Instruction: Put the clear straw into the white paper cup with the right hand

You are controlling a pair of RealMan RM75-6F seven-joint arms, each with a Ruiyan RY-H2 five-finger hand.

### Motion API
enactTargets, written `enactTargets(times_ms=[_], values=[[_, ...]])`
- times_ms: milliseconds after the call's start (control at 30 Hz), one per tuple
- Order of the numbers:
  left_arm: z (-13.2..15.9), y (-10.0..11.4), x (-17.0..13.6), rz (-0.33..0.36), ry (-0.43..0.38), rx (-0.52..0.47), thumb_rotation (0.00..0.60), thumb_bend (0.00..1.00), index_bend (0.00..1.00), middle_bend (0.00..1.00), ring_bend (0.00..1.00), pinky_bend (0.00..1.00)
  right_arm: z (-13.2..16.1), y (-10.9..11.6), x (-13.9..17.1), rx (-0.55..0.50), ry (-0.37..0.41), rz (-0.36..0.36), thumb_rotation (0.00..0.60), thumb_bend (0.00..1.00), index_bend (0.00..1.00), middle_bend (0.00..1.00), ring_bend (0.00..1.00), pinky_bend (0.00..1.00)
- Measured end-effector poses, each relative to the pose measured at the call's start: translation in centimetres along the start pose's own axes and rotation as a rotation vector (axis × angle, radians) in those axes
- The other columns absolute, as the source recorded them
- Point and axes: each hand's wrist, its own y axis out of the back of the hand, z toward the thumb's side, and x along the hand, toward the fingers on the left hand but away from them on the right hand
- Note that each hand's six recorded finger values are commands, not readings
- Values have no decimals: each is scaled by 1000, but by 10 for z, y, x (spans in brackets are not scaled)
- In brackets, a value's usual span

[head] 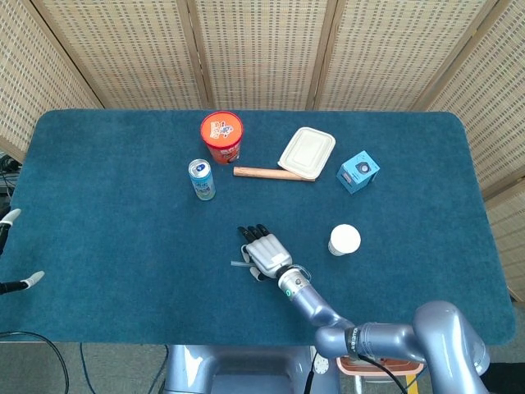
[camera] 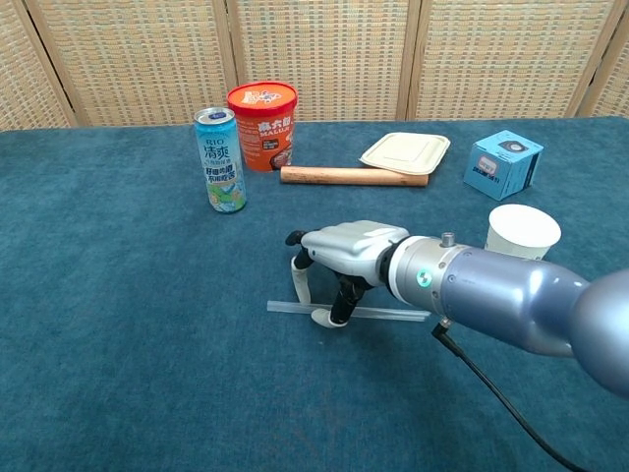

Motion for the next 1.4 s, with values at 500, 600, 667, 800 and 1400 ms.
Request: enactTargets(times_ms=[500, 600, 667, 800, 1400], values=[[0, 0, 0, -1, 0, -2, 600, 60, 0, 0, 0, 0, 1, -8, 1, 56, 19, -4, 600, 470, 707, 0, 0, 0], [-1, 0, 0, -1, 0, -3, 600, 60, 0, 0, 0, 0, 3, -8, 2, 61, 26, -9, 600, 469, 708, 0, 0, 0], [-1, 0, 0, -3, 0, -3, 600, 60, 0, 0, 0, 0, 4, -7, 2, 55, 32, -17, 600, 469, 708, 0, 0, 0], [-1, 0, 0, -4, 1, -3, 600, 59, 0, 0, 0, 0, 9, 1, 4, 22, 52, -36, 600, 469, 708, 0, 0, 0], [3, 1, -3, 2, -17, -5, 600, 60, 0, 0, 0, 0, 2, 125, 63, -457, 184, -262, 600, 469, 708, 0, 0, 0]])
